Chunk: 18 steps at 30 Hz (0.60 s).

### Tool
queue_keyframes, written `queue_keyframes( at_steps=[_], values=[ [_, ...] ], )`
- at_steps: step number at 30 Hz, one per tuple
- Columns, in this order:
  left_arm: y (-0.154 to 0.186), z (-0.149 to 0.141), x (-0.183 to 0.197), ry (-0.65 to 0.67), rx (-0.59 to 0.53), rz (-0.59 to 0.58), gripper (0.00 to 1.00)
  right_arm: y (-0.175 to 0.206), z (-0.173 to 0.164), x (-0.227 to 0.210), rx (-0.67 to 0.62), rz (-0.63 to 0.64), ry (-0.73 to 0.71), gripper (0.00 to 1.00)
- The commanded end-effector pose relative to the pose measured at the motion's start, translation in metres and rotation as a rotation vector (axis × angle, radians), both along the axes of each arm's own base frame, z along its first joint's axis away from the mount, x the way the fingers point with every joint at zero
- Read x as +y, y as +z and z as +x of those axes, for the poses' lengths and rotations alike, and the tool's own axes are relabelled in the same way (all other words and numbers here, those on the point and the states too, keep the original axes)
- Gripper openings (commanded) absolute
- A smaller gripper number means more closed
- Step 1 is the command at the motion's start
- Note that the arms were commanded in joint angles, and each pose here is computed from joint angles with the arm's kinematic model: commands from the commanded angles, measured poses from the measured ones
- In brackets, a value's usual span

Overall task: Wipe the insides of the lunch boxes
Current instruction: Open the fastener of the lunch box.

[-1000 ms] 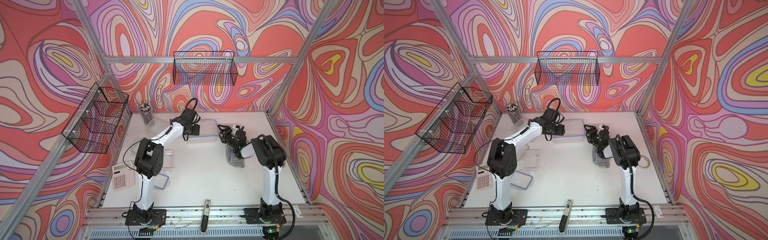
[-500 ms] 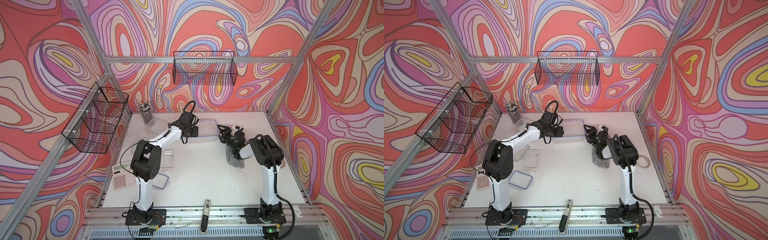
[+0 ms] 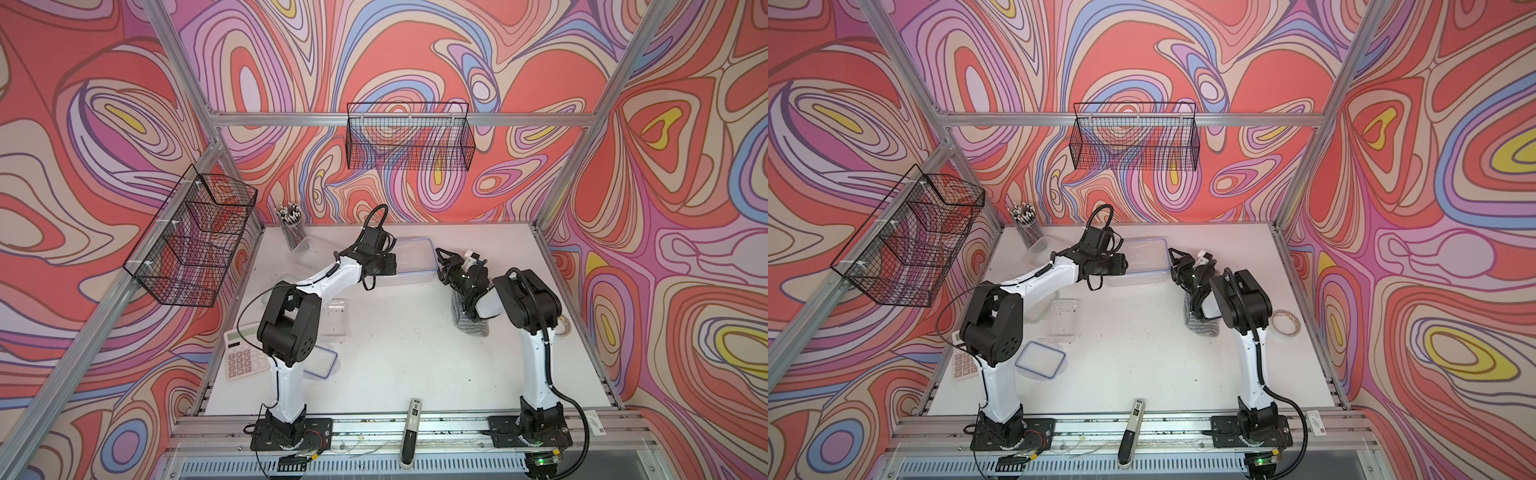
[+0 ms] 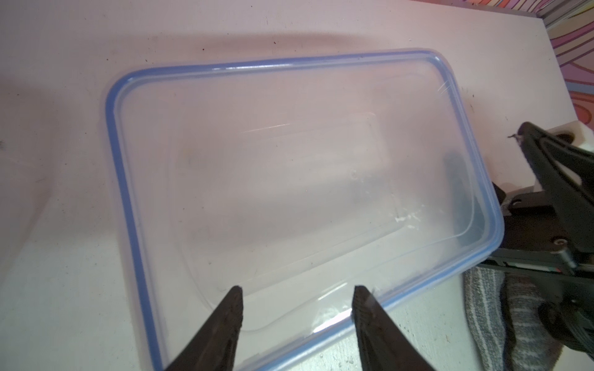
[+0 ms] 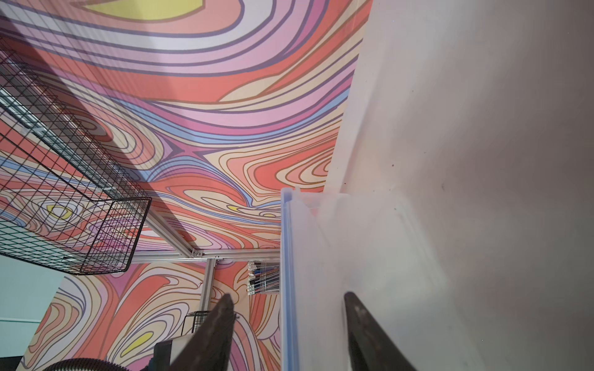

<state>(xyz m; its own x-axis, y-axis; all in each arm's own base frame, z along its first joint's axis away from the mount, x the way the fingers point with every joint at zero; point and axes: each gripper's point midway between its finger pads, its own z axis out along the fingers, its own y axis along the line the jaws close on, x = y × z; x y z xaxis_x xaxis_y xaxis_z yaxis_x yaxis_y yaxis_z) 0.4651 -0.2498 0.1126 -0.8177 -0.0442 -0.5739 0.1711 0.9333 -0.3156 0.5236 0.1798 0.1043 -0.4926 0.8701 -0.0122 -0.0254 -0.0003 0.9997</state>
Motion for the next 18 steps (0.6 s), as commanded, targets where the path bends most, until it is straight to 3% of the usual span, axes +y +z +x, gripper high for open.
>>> queue_keyframes(
  at_steps=[1, 18],
  values=[
    [-0.0953, -0.0717, 0.0191, -0.006, 0.366, 0.115, 0.57, 0.0183, -0.0035, 0.0157, -0.057, 0.073, 0.041, 0.51],
    [-0.1039, -0.0791, 0.0194, -0.003, 0.393, 0.127, 0.56, 0.0158, -0.0029, 0.0201, -0.056, 0.122, 0.045, 0.27]
  ],
)
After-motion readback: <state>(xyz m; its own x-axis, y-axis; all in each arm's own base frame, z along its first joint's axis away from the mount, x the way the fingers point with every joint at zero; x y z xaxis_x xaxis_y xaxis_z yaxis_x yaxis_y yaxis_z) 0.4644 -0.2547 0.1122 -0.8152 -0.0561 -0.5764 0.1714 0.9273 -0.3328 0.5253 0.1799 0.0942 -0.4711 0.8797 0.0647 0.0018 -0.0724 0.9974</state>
